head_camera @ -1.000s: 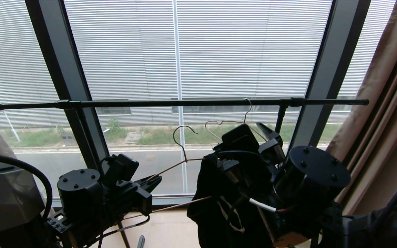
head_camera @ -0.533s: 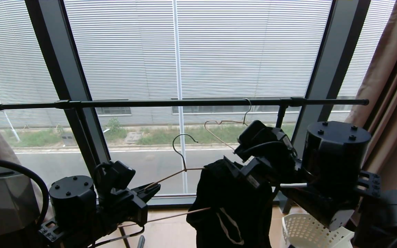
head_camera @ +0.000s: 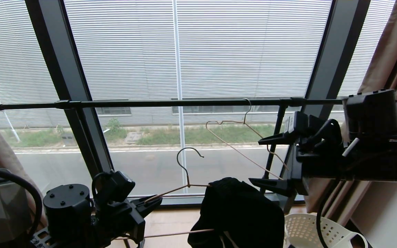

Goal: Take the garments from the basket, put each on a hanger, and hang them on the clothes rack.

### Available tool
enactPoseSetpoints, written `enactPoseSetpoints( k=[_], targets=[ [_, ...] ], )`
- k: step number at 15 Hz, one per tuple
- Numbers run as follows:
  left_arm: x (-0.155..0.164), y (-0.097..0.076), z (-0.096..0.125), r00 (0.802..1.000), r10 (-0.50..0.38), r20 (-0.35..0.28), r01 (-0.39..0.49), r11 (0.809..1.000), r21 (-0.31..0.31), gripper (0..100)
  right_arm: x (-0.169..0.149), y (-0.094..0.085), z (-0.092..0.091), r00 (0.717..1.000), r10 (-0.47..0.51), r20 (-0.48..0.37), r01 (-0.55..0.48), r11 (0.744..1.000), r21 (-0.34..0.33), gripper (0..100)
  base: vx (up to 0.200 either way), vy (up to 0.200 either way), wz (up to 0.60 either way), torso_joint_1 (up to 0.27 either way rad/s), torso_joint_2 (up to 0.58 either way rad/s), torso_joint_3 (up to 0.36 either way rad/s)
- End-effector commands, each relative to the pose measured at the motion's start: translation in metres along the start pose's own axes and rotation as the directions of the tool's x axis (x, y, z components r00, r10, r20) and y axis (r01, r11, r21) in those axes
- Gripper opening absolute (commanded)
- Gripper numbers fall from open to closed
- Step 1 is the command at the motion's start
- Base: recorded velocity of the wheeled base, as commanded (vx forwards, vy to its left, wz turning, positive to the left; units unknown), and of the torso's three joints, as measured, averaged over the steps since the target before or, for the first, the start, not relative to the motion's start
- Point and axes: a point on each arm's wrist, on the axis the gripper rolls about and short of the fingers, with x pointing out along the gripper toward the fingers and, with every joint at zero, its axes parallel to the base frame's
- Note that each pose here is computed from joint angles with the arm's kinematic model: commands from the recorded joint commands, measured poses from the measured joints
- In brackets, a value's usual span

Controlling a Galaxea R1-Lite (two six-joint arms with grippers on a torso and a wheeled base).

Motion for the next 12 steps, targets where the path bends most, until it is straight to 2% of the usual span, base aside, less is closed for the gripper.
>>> enactPoseSetpoints(
  k=[1, 4, 8, 12],
  targets=[
    [-0.005, -0.007, 0.006, 0.999, -0.021, 0.027, 0.021, 1.0, 0.015, 0, 0.001, -0.011, -0.009, 0.997, 0.08, -0.004, -0.08, 0.997, 0.011, 100, 0.0, 0.0, 0.0, 0.0, 0.0, 0.0],
    [-0.006, -0.012, 0.01, 0.998, -0.043, 0.04, 0.042, 0.999, 0.024, 0, 0.011, -0.009, -0.02, 0.99, 0.128, -0.052, -0.129, 0.992, -0.014, 100, 0.0, 0.0, 0.0, 0.0, 0.0, 0.0],
    [-0.003, -0.012, 0.011, 0.998, -0.042, 0.048, 0.041, 0.999, 0.025, 0, 0.012, 0.0, -0.033, 0.98, 0.172, -0.103, -0.17, 0.985, 0.028, 100, 0.0, 0.0, 0.0, 0.0, 0.0, 0.0],
    [-0.002, -0.011, 0.013, 0.998, -0.04, 0.056, 0.039, 0.999, 0.026, 0, 0.012, 0.0, -0.032, 0.98, 0.174, -0.101, -0.172, 0.985, 0.027, 100, 0.0, 0.0, 0.0, 0.0, 0.0, 0.0]
  ],
)
